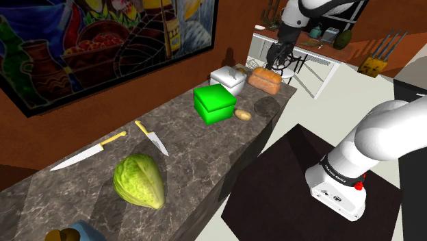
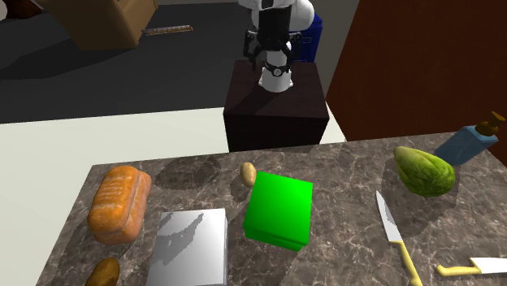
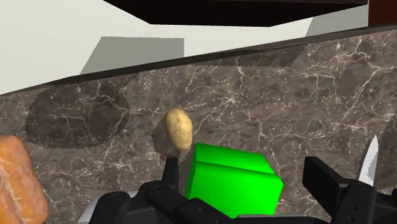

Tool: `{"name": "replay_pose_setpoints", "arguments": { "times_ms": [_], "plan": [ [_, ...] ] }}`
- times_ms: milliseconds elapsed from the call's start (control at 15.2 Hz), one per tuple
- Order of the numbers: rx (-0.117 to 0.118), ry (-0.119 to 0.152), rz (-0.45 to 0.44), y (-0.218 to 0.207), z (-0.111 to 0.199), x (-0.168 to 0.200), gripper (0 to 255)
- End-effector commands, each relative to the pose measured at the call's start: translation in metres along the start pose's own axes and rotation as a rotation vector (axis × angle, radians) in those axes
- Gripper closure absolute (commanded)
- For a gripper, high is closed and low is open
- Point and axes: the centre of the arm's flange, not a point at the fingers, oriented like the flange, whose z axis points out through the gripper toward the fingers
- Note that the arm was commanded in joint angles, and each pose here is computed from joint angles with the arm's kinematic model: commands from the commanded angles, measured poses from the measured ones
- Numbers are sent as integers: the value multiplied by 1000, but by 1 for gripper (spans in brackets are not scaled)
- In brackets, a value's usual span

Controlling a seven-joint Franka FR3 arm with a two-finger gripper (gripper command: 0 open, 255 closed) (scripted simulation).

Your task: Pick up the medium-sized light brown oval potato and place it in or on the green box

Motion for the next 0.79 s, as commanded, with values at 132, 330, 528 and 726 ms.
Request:
{"name": "replay_pose_setpoints", "arguments": {
  "times_ms": [132, 330, 528, 726],
  "plan": [
    [7, -19, 1, 12, 51, 21, 0],
    [13, -35, 2, 20, 88, 37, 0],
    [19, -50, 2, 28, 124, 52, 0],
    [24, -66, 3, 36, 162, 67, 0]
  ]
}}
